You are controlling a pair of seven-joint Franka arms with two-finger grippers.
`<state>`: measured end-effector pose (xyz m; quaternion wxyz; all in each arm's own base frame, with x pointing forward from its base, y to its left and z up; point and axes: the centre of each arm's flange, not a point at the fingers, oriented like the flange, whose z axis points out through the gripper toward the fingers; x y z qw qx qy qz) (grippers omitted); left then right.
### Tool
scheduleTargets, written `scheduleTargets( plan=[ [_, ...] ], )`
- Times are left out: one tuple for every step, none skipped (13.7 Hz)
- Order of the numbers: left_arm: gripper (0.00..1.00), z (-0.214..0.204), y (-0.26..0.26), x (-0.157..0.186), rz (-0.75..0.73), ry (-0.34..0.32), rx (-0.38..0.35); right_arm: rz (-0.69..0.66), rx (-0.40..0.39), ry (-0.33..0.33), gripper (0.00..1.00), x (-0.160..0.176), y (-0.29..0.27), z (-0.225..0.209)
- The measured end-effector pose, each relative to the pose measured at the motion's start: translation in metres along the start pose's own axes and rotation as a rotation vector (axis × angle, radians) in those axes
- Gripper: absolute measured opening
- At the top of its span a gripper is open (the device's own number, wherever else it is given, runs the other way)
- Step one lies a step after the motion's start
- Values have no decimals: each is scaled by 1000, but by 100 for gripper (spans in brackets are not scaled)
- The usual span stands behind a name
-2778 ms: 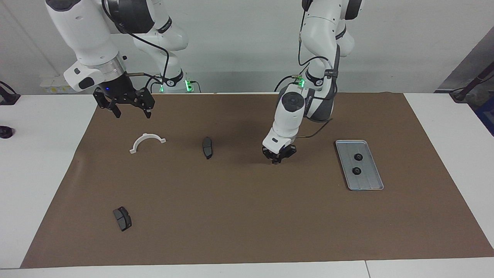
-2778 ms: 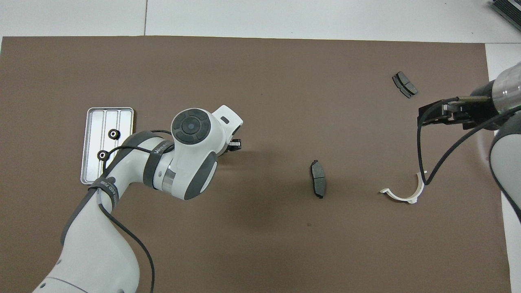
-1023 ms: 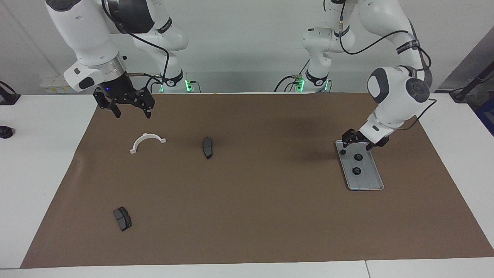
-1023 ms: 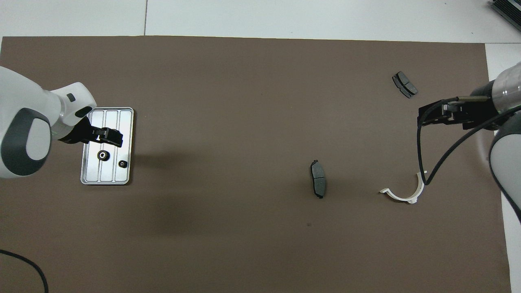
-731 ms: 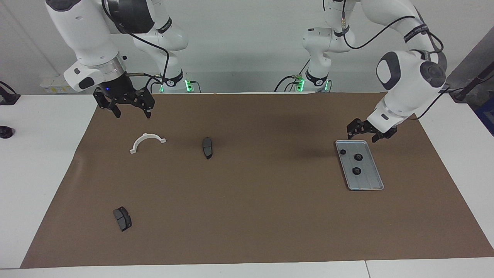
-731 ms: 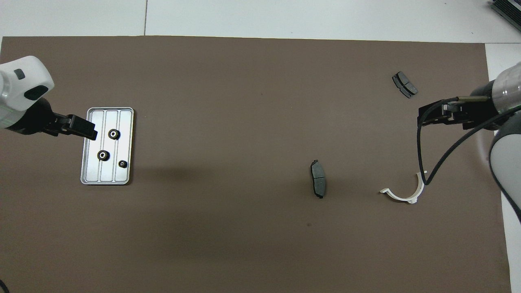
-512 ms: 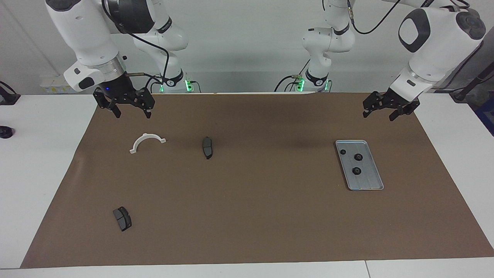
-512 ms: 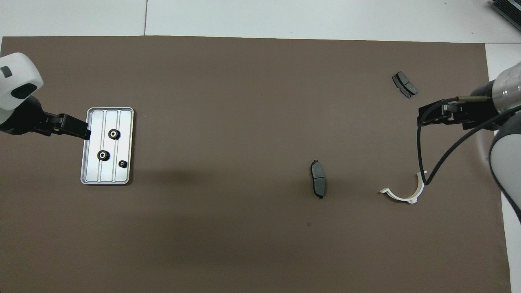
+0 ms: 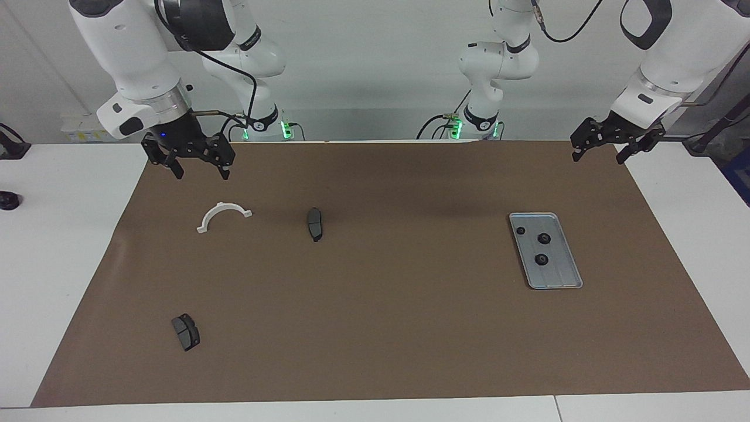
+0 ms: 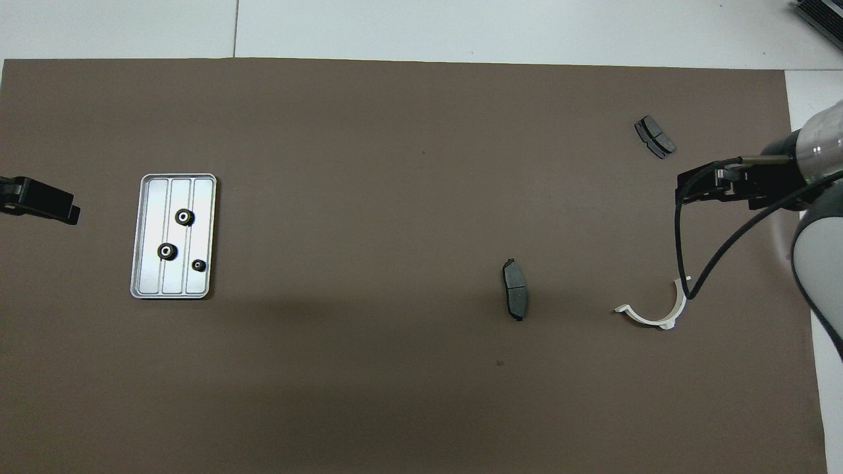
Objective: Pick bearing gear from pile to tray
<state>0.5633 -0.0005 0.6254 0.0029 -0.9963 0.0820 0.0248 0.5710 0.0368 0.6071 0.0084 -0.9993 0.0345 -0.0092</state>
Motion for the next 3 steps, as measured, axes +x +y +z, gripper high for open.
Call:
scheduleTargets(
  plan=[
    [100, 0, 0, 2, 0, 9, 2, 0, 0, 0, 100, 0, 0, 0],
    [100, -1, 0, 3, 1, 18, 3, 0, 0, 0, 100, 0, 0, 0],
    [100, -1, 1, 4, 2, 22, 4, 0, 0, 0, 100, 0, 0, 0]
  ],
)
